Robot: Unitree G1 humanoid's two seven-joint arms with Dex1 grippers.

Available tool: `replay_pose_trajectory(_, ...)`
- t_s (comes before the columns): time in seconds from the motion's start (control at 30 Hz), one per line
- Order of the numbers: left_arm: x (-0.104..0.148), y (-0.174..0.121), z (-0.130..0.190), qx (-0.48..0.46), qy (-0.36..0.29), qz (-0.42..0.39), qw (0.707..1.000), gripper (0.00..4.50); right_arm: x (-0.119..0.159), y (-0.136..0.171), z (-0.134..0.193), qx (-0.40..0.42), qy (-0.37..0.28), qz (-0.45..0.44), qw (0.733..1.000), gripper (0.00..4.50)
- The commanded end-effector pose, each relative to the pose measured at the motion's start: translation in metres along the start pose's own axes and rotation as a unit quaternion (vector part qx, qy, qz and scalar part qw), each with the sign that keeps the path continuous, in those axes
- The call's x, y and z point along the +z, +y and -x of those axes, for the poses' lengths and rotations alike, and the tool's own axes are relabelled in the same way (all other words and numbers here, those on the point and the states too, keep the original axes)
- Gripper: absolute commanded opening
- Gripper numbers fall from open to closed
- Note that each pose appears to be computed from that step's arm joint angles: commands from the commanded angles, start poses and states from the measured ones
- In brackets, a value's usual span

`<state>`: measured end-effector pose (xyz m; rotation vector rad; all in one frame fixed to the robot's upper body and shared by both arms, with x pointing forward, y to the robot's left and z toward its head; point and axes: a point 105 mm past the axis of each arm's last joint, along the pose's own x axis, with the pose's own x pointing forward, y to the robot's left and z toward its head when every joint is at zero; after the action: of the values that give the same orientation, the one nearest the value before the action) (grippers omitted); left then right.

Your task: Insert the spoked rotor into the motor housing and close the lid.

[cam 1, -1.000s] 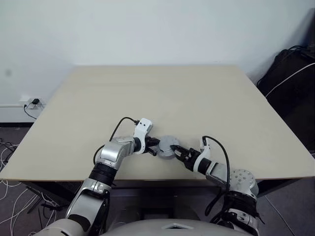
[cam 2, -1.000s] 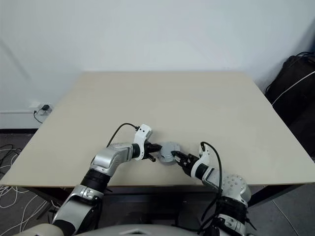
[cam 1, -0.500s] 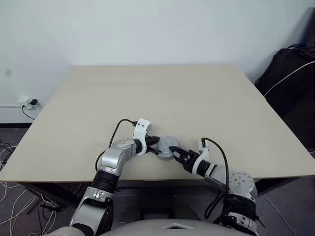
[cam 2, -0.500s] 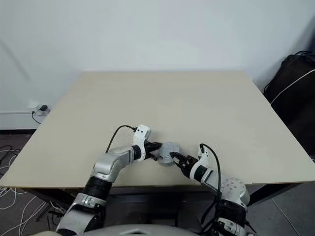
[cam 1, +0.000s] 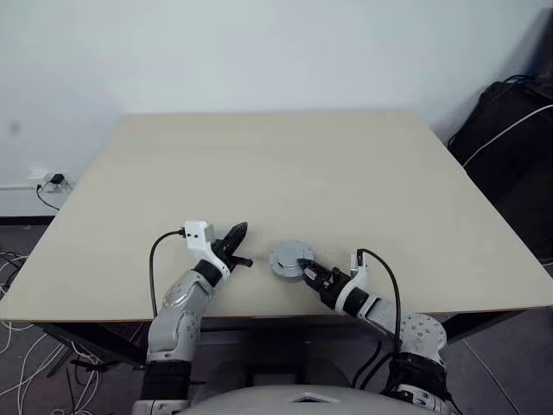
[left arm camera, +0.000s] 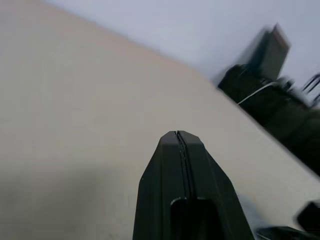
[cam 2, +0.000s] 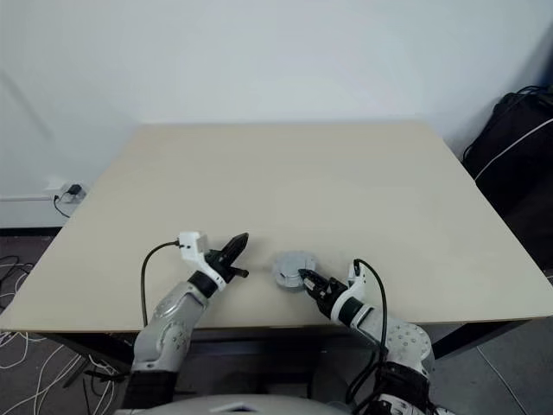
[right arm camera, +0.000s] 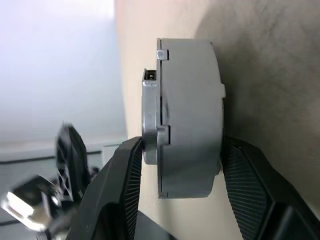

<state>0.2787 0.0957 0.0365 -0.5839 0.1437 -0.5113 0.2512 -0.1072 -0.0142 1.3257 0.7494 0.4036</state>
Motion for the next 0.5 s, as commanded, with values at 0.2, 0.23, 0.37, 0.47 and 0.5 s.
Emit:
replay_pose_trajectory(0.2,-0.012,0.000,0.027,0.005,-0.007,0.054,0.999,0.00,0.005,0.035,-0.006,0.088,-0.017,0.005,0.996,2.12)
replay_pose_trajectory(0.23,-0.014,0.001,0.028,0.008,-0.004,0.056,0.998,0.00,0.005,0.035,-0.007,0.088,-0.017,0.005,0.996,2.12)
replay_pose_trajectory(0.37,-0.013,-0.003,0.035,0.005,-0.019,0.096,0.995,0.00,0.004,0.040,-0.008,0.101,-0.014,0.004,0.995,2.12)
replay_pose_trajectory(0.47,-0.016,-0.009,0.038,-0.008,-0.019,0.168,0.986,0.00,0.003,0.049,-0.008,0.125,-0.014,0.002,0.992,2.12)
replay_pose_trajectory(0.5,-0.021,-0.012,0.039,-0.016,-0.010,0.209,0.978,0.00,0.002,0.055,-0.008,0.138,-0.013,0.002,0.990,2.12)
